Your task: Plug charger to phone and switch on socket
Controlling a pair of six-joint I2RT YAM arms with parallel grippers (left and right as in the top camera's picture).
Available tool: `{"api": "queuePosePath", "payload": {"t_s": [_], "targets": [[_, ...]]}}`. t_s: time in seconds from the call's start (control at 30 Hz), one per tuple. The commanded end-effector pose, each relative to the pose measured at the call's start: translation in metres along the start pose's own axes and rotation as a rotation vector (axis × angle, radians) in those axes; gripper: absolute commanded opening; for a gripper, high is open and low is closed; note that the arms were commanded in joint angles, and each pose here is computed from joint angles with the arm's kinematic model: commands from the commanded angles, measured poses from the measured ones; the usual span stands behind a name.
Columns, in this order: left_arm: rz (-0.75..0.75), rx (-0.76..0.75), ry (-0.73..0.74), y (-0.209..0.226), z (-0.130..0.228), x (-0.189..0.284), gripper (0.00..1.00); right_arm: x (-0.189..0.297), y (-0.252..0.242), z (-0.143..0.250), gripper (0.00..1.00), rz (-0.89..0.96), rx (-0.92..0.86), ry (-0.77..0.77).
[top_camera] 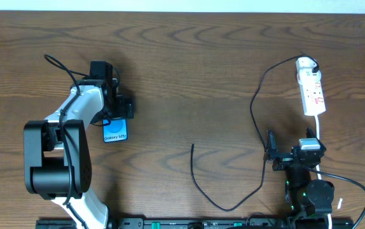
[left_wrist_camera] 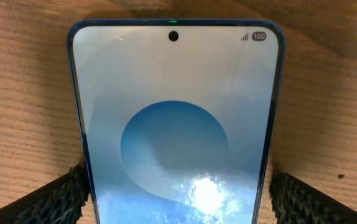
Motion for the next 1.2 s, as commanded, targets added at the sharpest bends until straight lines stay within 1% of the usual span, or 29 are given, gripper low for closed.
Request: {"api": "queuePosePath", "payload": {"t_s": [0.0, 1.07, 1.1, 1.17], "targets": [[-0.028, 0.004, 0.033, 0.0067, 0.0089, -0.0058, 0.95, 0.0003, 0.0013, 0.0001, 0.99, -0.007, 0.004, -0.002], [-0.043, 0.003, 0.071, 0.0101, 0.0176, -0.0052, 0.94, 0.0003, 0.0013, 0.0001, 0.99, -0.007, 0.004, -0.002], [-0.044, 0.003, 0.071, 0.0102, 0.0175, -0.0052, 0.93, 0.0003, 0.0013, 0.0001, 0.99, -0.007, 0.004, -0.002], [-0.044, 0.003, 0.071, 0.0102, 0.0175, -0.0052, 0.88, 0.0002, 0.0014, 0.0002, 0.99, -0.007, 0.004, -0.002]]}}
Point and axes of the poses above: each gripper's point midway between its finger pads, its own x axis back along the fingers, its own y axis along the line the jaws close on, z = x × y, the point moved 2 cm from there along x, back along the fingers, and after that the axes turned 15 degrees about x, right-handed, at the moved point
